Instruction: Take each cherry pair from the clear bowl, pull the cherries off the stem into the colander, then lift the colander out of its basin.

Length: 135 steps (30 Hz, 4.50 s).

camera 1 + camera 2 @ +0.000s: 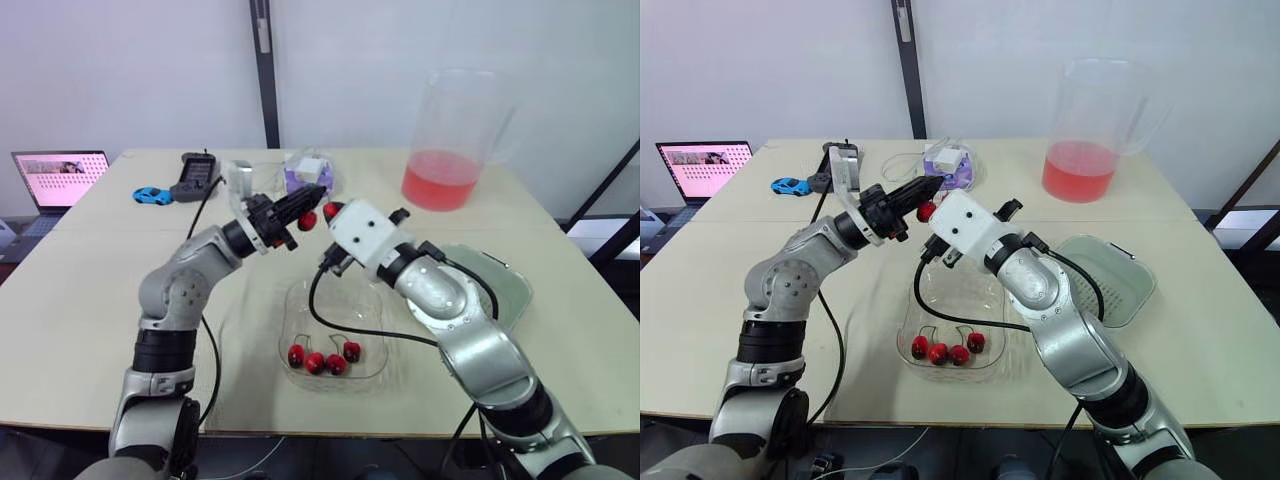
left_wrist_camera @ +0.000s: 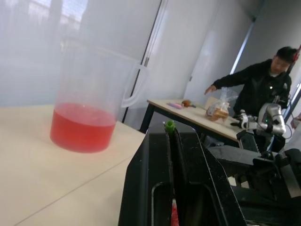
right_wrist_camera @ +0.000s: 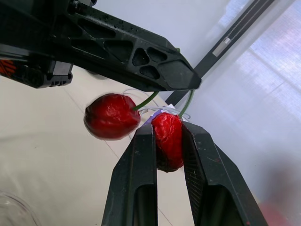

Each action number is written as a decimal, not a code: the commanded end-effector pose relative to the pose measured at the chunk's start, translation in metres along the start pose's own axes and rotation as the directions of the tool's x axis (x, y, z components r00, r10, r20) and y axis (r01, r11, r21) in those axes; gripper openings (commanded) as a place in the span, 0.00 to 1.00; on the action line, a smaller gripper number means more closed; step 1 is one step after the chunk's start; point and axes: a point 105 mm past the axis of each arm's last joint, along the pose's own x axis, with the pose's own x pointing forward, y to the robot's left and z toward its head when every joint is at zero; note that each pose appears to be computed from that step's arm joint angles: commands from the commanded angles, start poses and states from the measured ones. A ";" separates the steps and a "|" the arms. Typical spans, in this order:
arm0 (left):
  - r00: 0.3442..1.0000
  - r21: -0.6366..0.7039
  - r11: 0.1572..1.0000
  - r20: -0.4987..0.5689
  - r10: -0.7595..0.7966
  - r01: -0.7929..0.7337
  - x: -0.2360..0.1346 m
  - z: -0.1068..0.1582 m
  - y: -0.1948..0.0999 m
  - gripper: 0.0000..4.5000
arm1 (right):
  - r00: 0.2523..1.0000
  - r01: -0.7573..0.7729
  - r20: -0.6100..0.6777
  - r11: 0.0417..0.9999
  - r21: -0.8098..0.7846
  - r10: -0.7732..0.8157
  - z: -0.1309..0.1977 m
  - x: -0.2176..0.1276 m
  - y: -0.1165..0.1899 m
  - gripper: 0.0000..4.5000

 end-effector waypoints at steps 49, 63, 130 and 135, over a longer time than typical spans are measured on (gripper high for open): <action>0.994 0.034 0.999 0.101 -0.037 0.034 0.006 0.020 -0.005 0.00 | 0.999 -0.022 0.038 0.997 0.070 0.020 0.011 -0.016 -0.010 0.58; 0.940 0.024 0.941 -0.047 -0.337 0.339 0.011 0.007 -0.037 0.00 | 0.862 -0.501 0.299 0.605 0.619 0.409 0.023 -0.081 -0.047 1.00; 0.871 -0.037 0.877 -0.099 -0.481 0.480 0.015 -0.009 -0.063 0.00 | 0.854 -0.481 0.220 0.555 0.679 0.472 -0.004 -0.077 -0.021 0.40; 0.871 -0.034 0.877 -0.098 -0.481 0.480 0.015 -0.009 -0.063 0.00 | 0.850 -0.483 0.215 0.547 0.684 0.481 -0.006 -0.076 -0.018 0.29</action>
